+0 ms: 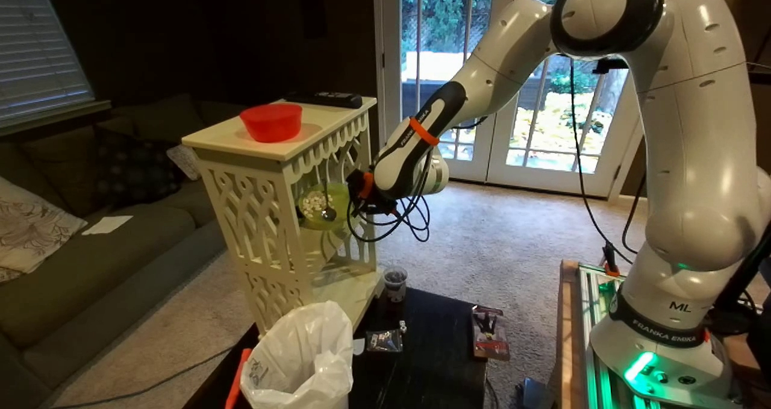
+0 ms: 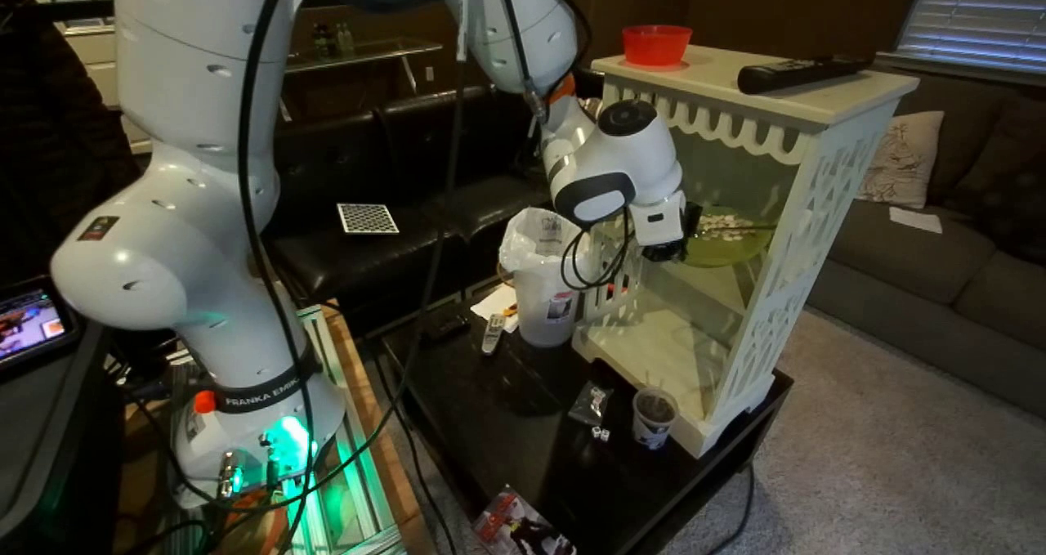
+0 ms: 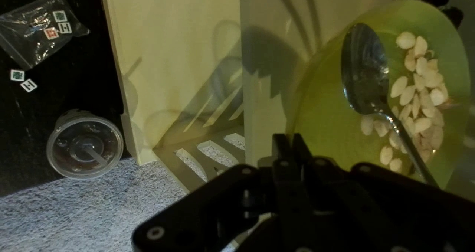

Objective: Put the yellow plate on the top shelf of the shelf.

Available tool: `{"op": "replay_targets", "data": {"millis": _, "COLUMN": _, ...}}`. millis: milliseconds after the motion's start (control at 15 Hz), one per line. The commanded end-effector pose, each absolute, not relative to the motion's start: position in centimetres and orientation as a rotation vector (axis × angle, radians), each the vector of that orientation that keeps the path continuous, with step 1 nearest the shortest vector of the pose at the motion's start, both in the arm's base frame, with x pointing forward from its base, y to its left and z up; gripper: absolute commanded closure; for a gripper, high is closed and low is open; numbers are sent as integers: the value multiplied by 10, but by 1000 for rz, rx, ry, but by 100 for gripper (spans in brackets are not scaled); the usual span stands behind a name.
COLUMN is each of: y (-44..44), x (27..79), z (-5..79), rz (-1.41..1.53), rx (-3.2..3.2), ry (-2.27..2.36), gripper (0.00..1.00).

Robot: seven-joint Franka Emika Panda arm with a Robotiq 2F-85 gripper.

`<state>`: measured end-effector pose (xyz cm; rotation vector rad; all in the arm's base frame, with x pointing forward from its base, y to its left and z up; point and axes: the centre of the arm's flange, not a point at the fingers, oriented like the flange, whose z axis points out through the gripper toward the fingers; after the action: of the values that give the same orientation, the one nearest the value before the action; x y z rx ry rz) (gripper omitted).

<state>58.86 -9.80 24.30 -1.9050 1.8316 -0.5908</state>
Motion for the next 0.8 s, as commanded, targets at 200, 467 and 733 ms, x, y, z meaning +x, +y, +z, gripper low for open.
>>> {"op": "replay_targets", "data": {"millis": 200, "y": -102, "x": 585, "z": 250, "rz": -569, "rx": -1941, "ry": 1900, "gripper": 99}}
{"op": "replay_targets", "data": {"millis": 467, "y": -92, "x": 589, "z": 238, "rz": -494, "rx": -1988, "ry": 1908, "gripper": 99}}
{"op": "replay_targets", "data": {"millis": 733, "y": -81, "x": 605, "z": 241, "rz": -409, "rx": -1966, "ry": 1889, "gripper": 99}}
